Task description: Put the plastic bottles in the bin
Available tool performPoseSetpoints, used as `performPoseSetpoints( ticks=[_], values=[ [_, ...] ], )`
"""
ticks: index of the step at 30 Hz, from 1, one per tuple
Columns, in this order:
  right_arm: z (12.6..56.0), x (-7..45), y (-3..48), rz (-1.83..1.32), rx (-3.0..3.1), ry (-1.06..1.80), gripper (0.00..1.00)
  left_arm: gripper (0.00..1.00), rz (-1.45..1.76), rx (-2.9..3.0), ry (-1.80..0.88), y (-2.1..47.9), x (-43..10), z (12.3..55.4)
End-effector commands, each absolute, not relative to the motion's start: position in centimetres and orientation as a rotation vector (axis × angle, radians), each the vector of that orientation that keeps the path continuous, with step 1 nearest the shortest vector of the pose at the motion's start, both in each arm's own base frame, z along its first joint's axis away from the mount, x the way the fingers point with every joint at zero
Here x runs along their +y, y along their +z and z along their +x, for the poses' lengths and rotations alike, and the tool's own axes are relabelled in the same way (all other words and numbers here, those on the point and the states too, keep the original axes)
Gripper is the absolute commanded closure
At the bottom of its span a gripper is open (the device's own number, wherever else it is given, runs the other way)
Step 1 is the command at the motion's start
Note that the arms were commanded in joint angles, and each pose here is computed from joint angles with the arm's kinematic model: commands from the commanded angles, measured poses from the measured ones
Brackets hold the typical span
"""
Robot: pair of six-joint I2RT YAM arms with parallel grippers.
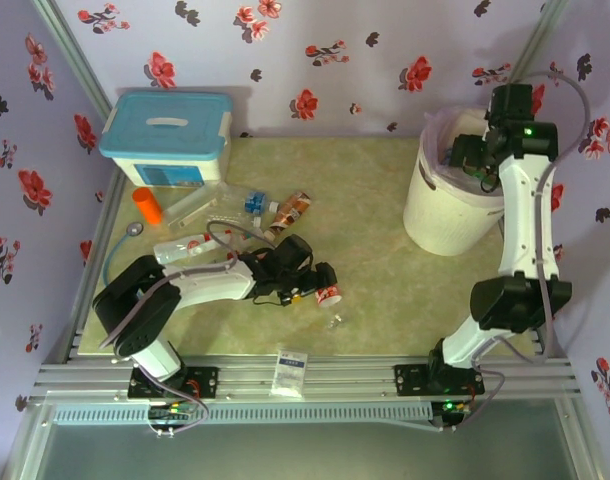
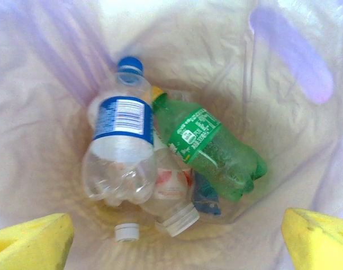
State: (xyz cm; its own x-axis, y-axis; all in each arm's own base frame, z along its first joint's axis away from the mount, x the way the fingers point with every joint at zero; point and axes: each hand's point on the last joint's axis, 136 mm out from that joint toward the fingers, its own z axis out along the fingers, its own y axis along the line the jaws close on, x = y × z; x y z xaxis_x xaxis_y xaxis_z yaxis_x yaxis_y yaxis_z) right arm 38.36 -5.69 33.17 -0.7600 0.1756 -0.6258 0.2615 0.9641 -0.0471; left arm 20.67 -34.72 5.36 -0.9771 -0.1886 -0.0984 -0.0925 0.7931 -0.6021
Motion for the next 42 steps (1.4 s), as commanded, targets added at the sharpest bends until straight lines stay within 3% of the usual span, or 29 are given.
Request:
performPoseSetpoints(
  ticks=[1,11,20,29,36,42],
  values=[
    [37.4,-4.5,36.5,0.276,2.356,-0.130,0.04,0.06,-0.212,2.815,-1.023,6.3,-36.8,20.9],
    [36.7,-3.8,37.5,0.253,2.322,-0.127,0.05,0.13,-0.216,2.840,-1.097,5.1,-38.8,20.3],
    [36.3,-2.3,38.3,0.207,2.297,-0.088,0.06,0.31,-0.196,2.805,-1.124,6.1,-39.2,21.4],
    [34.8,-0.7,41.6,0.181,2.188,0.023,0.07,0.42,-0.172,2.802,-1.154,6.4,-40.1,22.0],
    [32.8,7.5,42.8,-0.078,2.159,0.347,0.09,0.44,-0.138,2.605,-1.216,14.1,-37.8,26.8],
    [30.2,15.5,39.9,-0.373,2.234,0.488,0.09,0.43,-0.120,2.413,-1.236,21.6,-33.3,31.0]
  ],
)
